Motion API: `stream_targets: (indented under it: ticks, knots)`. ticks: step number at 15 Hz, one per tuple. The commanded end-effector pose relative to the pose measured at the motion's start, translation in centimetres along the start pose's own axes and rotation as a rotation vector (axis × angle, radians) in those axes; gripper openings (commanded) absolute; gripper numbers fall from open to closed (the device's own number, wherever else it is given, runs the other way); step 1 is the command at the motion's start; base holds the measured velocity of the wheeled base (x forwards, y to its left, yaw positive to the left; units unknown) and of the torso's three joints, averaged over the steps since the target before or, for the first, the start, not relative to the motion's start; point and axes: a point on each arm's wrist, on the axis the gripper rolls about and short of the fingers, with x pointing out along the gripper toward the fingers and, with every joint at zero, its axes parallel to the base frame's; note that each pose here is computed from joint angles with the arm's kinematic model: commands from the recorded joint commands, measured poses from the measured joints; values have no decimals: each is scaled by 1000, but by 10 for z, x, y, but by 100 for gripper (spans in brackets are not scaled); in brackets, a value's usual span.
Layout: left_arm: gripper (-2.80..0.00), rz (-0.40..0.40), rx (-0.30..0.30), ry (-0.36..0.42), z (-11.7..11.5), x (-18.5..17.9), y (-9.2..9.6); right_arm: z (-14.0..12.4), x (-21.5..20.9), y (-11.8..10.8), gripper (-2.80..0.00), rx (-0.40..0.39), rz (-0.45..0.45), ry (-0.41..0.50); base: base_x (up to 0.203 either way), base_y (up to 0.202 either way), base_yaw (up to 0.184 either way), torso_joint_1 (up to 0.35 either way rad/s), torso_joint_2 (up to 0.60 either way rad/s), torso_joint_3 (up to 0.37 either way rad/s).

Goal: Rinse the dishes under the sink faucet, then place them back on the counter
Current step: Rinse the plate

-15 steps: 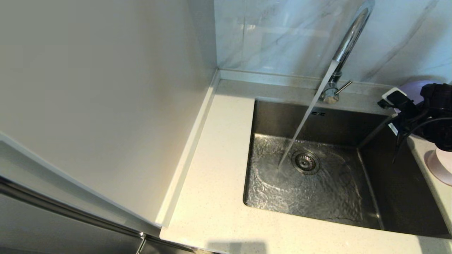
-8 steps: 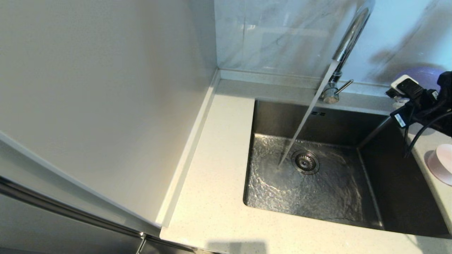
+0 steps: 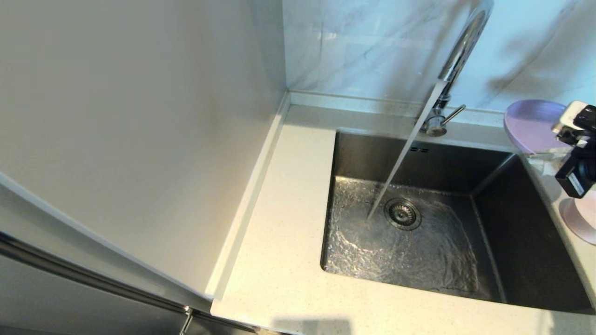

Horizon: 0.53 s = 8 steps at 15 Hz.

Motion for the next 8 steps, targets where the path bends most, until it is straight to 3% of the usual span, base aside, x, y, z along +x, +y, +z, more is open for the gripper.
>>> stream_targets:
  ticks: [1,5,8]
  knots:
    - [-280,-1,-1,0,0,0,0,10,-62,36,-280,-24,176,41,0,0,0,0,0,0]
    - [-280,0,-1,0,0,0,0,19,-120,75,-280,-37,535,86,0,0,0,0,0,0]
    - [-280,-1,-1,0,0,0,0,38,-160,81,-280,-116,696,26,0,0,0,0,0,0]
